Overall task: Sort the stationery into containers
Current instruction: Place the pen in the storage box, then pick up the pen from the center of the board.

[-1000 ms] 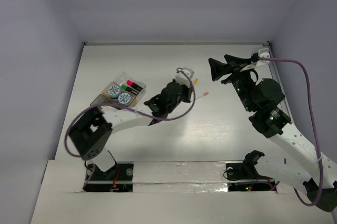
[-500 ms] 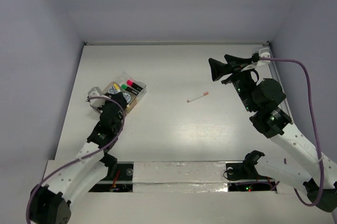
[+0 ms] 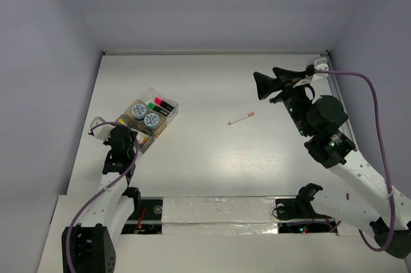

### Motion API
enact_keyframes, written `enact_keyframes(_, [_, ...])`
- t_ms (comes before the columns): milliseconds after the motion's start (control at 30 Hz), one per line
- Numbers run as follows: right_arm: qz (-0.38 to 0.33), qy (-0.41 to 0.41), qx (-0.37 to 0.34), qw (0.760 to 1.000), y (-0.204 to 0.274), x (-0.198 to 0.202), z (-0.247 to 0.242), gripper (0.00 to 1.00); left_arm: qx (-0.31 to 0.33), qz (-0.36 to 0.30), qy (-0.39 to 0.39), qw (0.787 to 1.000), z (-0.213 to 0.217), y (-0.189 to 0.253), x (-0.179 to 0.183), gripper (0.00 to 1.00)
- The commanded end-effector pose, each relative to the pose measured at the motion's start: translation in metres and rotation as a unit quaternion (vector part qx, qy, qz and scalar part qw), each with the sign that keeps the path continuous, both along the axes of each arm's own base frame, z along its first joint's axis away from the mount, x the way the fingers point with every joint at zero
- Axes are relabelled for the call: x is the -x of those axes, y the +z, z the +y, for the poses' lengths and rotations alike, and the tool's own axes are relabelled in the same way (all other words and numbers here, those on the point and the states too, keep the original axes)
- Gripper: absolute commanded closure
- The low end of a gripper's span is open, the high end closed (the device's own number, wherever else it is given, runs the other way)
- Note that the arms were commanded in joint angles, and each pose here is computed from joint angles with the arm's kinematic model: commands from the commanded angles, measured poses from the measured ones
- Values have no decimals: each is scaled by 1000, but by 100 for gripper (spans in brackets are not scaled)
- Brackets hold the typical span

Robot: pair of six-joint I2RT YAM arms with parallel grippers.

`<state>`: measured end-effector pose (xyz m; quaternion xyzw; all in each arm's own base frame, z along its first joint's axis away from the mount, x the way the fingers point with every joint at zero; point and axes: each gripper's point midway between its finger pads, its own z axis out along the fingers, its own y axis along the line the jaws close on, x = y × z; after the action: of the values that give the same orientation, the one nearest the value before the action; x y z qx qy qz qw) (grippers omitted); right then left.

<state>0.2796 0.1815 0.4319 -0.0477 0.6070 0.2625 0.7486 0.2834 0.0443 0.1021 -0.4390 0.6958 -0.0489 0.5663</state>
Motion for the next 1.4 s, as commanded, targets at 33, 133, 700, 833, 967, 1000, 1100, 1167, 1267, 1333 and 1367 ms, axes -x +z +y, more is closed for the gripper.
enact_keyframes(33, [-29, 3, -18, 999, 29, 5, -4, 26, 6, -34, -28, 999, -8, 9, -8, 87])
enact_keyframes(133, [-28, 4, -17, 999, 29, 4, -2, 26, 1, -38, -31, 999, -8, 10, -7, 69])
enact_keyframes(700, [-18, 17, -15, 1000, 23, 1, 6, 27, -86, -141, -359, 919, -171, 95, -56, 56])
enact_keyframes(833, [-21, 19, -17, 999, 25, 3, 6, 27, -130, -143, -541, 819, -290, 96, -46, 53])
enact_keyframes(967, [-25, 25, -19, 999, 29, 6, 6, 27, -187, -114, -614, 759, -358, 77, -50, 49])
enact_keyframes(1000, [-25, 24, -19, 999, 29, 6, 5, 27, -200, -99, -628, 746, -371, 67, -61, 49])
enact_keyframes(1100, [-26, 19, -18, 999, 29, 6, 3, 27, -206, -76, -670, 709, -406, 48, -70, 46])
enact_keyframes(1167, [-29, 23, -19, 999, 31, 7, 4, 27, -210, -62, -689, 691, -422, 35, -73, 45])
enact_keyframes(1267, [-30, 27, -20, 999, 32, 8, 5, 27, -236, -25, -707, 666, -441, 7, -86, 45])
enact_keyframes(1333, [-30, 27, -19, 999, 31, 8, 5, 27, -251, -5, -720, 647, -453, -12, -90, 45])
enact_keyframes(1367, [-28, 27, -18, 999, 31, 8, 5, 27, -251, -2, -729, 637, -459, -17, -86, 45])
